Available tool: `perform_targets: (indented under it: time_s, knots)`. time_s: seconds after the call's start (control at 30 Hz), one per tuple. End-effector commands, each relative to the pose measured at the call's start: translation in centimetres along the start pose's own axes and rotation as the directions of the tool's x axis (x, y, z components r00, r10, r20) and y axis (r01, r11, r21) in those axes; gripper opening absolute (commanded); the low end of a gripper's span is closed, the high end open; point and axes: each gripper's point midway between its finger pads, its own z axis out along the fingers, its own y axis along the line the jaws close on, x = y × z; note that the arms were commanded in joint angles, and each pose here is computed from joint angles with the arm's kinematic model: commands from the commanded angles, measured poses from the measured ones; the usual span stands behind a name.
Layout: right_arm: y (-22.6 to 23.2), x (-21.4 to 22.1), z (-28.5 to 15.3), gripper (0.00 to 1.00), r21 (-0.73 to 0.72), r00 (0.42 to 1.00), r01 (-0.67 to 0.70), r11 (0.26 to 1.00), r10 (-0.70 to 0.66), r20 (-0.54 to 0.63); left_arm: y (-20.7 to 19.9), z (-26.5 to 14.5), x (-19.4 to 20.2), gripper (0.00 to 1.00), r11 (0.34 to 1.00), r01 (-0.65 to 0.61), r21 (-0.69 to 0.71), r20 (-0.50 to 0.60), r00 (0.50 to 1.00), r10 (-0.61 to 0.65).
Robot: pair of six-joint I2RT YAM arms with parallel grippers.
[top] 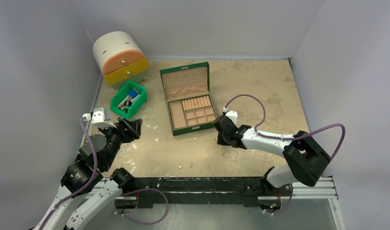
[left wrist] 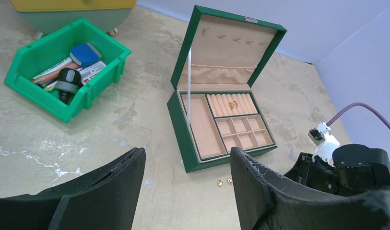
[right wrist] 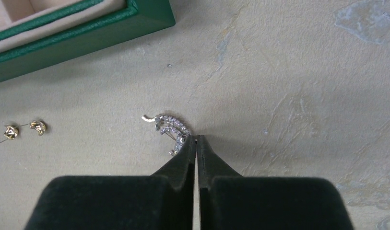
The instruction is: Organize the mixed jewelry
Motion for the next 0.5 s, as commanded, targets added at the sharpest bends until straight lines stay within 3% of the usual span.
perform_targets:
  time_s: [0.0,0.47]
  knots:
    - [-0.8,-0.6,-0.8,0.00,0.028,1.000,0.006,1.000,-0.006,0.021,-0.3,0.3,-0.8,0.65,1.000,0.020,0.002,0.029,0.999,-0.021]
    - [0.6,-5.6,-5.3,0.00,-0.035,0.989,-0.004,0.999,0.009,0.149,-0.3,0.2,-0.8,0.65,1.000,0.022,-0.001,0.031,0.999,-0.022]
